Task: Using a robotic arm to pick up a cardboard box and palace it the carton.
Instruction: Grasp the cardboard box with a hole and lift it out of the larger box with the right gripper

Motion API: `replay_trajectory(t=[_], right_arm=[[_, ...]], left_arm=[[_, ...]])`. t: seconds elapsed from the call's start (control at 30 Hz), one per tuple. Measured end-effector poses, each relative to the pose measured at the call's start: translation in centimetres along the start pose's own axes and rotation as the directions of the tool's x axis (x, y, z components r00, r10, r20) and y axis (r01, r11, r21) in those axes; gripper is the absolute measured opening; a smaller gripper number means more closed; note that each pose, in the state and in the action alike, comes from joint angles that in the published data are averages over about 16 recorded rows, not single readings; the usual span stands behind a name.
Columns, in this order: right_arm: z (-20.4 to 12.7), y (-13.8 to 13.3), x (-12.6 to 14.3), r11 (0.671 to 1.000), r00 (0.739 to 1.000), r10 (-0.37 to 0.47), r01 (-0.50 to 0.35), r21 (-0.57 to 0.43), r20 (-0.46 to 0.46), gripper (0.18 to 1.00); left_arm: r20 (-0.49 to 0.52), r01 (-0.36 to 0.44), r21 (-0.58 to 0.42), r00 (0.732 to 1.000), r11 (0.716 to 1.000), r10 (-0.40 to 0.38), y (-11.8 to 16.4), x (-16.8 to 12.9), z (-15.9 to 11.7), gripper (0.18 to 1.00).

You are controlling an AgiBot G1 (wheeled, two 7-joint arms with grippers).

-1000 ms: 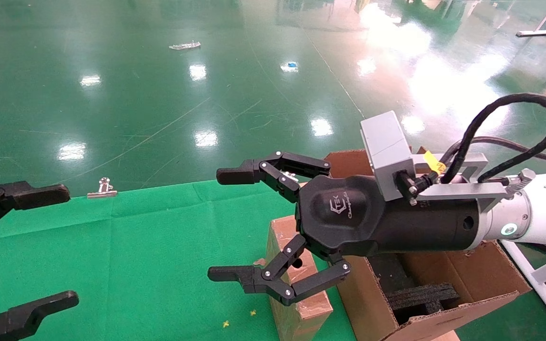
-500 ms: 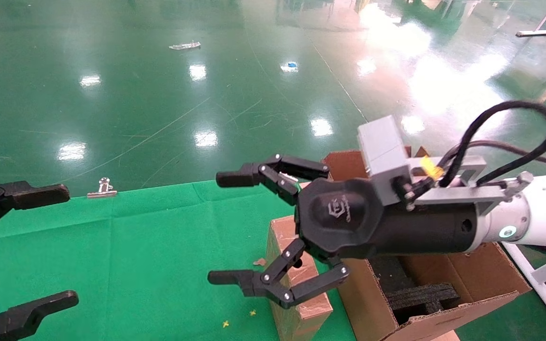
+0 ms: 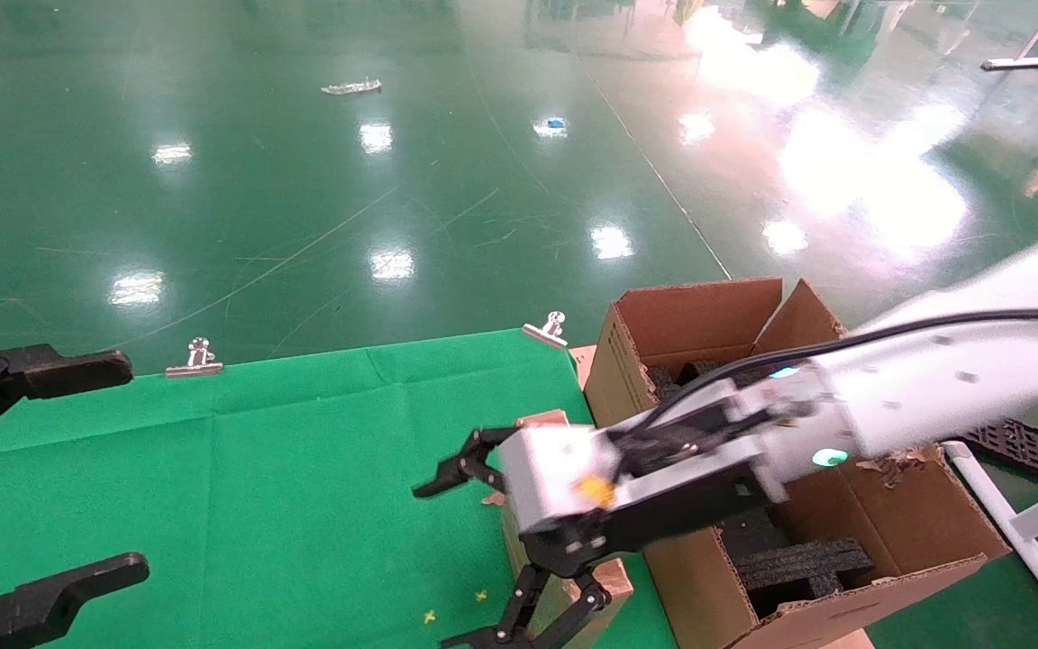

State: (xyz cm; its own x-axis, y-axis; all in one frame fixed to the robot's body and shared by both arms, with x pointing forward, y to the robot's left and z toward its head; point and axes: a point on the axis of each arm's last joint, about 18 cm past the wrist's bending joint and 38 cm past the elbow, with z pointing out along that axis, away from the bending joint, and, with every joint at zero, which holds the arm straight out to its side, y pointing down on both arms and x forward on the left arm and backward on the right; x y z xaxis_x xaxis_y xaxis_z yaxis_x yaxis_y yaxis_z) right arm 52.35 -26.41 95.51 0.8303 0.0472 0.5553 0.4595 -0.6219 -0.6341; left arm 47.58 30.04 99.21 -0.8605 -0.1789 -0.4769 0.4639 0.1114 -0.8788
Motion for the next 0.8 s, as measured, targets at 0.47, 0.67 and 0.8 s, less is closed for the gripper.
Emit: replay_trajectory(t=[0.47,0.67,0.8], right_arm=[[-1.9,-3.2,4.5,0.922,0.997,-0.07,0.076,-0.381,0.029,1.0],[-3.7,-3.9,4.7,0.89,0.999,-0.03,0.032,-0.455,0.012,1.0],[-4.1,-3.4,4.5,0.865,1.0,0.001,0.007,-0.501,0.016,1.0]], left_arm=[[0.0,0.0,0.0,1.0,1.0,0.0,0.0,0.0,0.0,1.001],[0.0,0.0,0.0,1.0,1.0,0.0,0.0,0.0,0.0,1.001],[0.0,0.0,0.0,1.0,1.0,0.0,0.0,0.0,0.0,1.001]])
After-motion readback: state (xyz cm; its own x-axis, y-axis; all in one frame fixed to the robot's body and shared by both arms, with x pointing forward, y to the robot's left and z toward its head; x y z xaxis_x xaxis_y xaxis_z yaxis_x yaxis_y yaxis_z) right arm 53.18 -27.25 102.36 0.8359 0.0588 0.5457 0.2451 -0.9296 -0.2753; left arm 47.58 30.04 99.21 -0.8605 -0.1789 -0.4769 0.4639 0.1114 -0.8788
